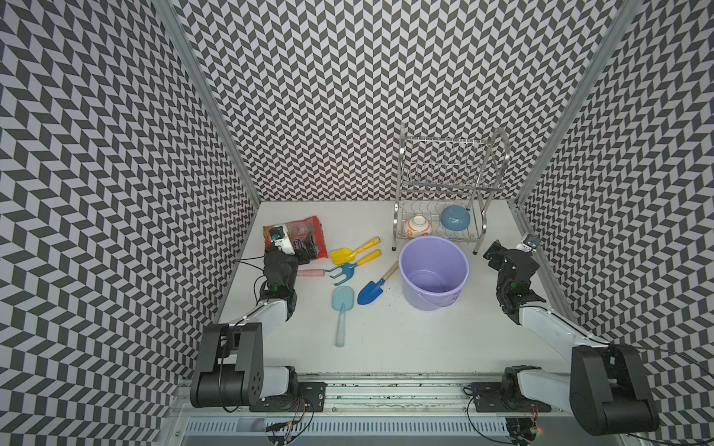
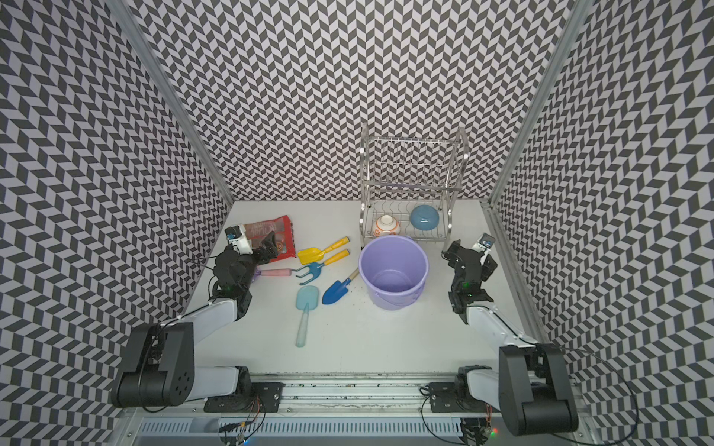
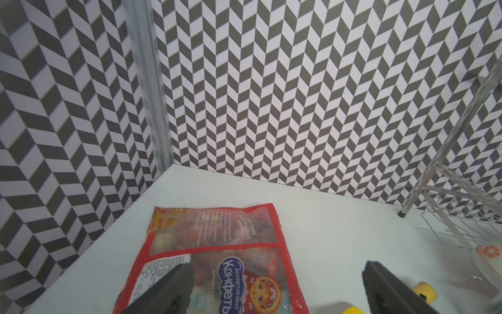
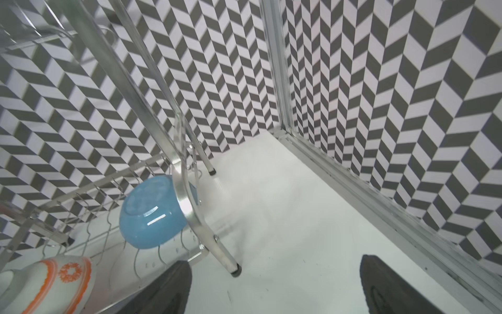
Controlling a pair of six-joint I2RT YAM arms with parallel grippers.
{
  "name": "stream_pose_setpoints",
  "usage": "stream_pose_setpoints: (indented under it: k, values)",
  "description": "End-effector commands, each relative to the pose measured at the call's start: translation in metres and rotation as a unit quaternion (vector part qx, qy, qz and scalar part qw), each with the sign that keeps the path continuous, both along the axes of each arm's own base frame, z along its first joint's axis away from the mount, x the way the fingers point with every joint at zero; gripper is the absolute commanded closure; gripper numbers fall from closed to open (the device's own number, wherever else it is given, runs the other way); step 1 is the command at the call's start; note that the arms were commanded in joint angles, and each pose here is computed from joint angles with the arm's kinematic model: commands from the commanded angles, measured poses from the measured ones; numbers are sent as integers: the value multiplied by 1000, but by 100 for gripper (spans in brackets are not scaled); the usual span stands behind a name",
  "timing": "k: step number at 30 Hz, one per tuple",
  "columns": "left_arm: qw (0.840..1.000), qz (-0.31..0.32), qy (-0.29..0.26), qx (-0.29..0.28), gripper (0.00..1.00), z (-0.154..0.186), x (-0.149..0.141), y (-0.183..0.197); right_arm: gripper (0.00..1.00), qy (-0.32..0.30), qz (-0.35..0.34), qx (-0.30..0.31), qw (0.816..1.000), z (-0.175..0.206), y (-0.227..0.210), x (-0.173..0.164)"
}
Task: Organize the gardening tools
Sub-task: Pick up the gardening tool from the center of the board.
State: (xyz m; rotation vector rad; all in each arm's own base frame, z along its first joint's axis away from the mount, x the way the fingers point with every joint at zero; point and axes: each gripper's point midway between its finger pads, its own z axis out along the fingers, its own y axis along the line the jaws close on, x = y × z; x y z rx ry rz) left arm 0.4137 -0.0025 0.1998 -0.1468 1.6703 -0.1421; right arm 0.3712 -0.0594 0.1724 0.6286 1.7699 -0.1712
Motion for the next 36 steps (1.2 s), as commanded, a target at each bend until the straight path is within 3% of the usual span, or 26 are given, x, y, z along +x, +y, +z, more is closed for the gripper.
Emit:
stream_pose_setpoints:
  k: [1, 9, 16, 25, 36]
  values:
    - [999, -38, 9, -27, 0, -2, -4, -26, 0, 23, -28, 20, 999, -1, -4, -9]
    - [995, -104, 0, -2, 0, -10, -22, -81, 0, 8, -32, 40, 999, 20, -3, -25]
    - [981, -185, 38, 31, 0, -36, -30, -145, 0, 21, -18, 44, 999, 21, 1, -39]
    - [960, -244, 99, 94, 1, -76, -41, -200, 0, 25, 2, 53, 998, 26, 7, -44]
    - [925, -322, 138, 145, 12, -104, -45, -252, 0, 32, 15, 53, 998, 24, 11, -40]
